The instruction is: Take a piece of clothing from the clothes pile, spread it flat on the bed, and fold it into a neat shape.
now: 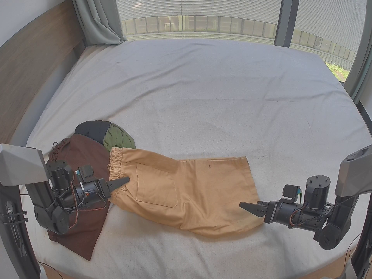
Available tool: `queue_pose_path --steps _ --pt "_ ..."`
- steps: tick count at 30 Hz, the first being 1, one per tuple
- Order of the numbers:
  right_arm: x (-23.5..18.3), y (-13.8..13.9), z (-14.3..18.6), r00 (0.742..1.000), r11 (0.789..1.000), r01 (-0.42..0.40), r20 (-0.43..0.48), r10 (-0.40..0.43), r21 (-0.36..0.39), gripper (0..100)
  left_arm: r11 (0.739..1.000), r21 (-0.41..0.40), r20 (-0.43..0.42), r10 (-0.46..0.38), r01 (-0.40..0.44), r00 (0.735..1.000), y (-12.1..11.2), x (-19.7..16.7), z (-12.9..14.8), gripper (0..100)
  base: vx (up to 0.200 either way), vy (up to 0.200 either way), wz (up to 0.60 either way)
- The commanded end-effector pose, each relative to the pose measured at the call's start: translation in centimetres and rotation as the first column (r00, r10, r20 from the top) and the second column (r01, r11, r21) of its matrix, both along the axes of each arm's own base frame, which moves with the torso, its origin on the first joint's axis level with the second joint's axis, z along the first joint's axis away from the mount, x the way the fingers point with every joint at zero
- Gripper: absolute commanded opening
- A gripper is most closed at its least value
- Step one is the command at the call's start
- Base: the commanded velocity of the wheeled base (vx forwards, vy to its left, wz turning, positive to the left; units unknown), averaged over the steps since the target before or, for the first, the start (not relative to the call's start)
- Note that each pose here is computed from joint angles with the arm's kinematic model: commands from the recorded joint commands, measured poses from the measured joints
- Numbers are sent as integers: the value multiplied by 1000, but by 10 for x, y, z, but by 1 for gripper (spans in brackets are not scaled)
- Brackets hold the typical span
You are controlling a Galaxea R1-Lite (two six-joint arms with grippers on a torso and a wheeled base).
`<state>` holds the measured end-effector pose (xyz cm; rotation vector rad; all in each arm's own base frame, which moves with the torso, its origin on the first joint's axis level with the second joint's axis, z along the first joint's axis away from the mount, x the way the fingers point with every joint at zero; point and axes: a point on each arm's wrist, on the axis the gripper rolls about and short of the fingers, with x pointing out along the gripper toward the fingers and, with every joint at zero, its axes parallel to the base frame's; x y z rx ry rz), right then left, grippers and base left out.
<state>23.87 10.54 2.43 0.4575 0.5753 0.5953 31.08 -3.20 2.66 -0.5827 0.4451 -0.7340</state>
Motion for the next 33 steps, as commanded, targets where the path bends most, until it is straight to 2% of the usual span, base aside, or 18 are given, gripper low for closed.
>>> queue_pose_path --steps 1,16,24,33 --pt "0 0 1 1000 1000 1 4 -1 2 100 1000 0 -3 -12 12 1000 -4 0 -1 0 0 0 0" --pt "0 -1 1 1000 1000 2 4 -2 2 100 998 5 -13 -63 64 998 -20 -2 -6 0 0 0 0" --pt "0 -1 1 1000 1000 2 3 -2 2 100 998 15 -19 -63 64 998 -27 -1 -10 0 0 0 0" --pt "0 -1 1 1000 1000 -7 24 8 -20 100 996 9 10 -88 88 996 -37 2 -4 0 0 0 0"
